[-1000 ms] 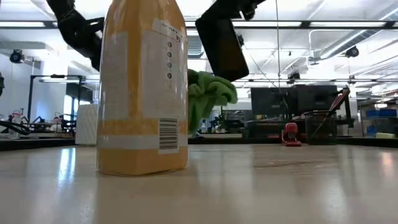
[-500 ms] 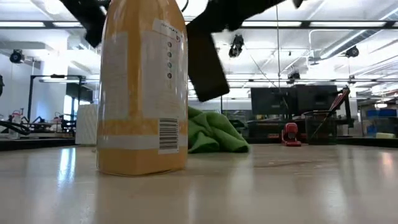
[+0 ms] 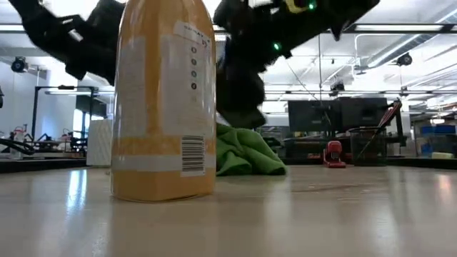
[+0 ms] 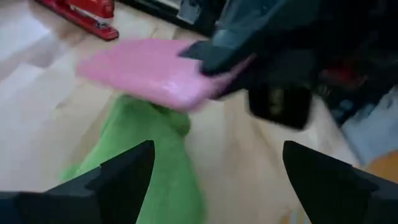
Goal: Apply microfiber cloth
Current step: Wipe the back and front of the cellphone using the microfiber cloth
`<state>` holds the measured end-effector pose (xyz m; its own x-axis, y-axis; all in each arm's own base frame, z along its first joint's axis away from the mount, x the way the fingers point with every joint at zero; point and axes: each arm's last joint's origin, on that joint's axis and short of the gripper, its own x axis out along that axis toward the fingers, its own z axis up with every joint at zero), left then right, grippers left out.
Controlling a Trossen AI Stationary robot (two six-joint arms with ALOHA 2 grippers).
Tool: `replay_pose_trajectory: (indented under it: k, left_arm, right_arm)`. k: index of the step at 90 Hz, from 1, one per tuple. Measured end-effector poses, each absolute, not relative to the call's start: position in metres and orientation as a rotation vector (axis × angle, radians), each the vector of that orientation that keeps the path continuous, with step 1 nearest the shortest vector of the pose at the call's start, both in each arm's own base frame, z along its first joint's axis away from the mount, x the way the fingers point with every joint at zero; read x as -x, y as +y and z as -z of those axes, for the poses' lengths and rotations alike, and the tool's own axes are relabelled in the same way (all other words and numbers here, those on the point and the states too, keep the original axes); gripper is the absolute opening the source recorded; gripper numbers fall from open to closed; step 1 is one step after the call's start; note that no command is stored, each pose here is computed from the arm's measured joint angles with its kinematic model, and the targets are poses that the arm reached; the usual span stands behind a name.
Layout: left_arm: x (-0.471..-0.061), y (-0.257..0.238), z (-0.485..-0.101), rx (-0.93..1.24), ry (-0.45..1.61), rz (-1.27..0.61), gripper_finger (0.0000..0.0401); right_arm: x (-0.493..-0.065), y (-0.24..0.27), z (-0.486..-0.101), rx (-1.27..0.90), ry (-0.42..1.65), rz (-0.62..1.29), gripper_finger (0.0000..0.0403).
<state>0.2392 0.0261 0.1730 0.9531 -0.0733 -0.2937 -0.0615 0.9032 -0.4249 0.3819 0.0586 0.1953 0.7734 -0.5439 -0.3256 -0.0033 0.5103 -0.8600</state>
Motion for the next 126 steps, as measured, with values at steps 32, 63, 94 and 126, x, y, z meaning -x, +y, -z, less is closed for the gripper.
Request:
replay_pose_trajectory:
  k: [32, 63, 94, 126]
  left_arm:
    - [-0.262, 0.039, -0.142, 0.524, 0.409, -0.065, 0.0334]
    - [-0.298, 0.042, -0.13, 0.517, 0.468, 0.023, 0.0334]
    - [-0.305, 0.046, -0.12, 0.467, 0.49, -0.018, 0.0334]
    - [-0.313, 0.049, -0.123, 0.364, 0.472, 0.004, 0.0333]
  right_arm:
    - [-0.343, 0.107, -0.168, 0.946, 0.863, 0.292, 0.001]
    - [-0.317, 0.13, -0.162, 0.742, 0.951, 0.208, 0.0016]
    - [-0.315, 0.144, -0.157, 0.557, 0.976, -0.01, 0.0076]
    - [-0.341, 0.129, -0.193, 0.361, 1.017, -0.057, 0.0152]
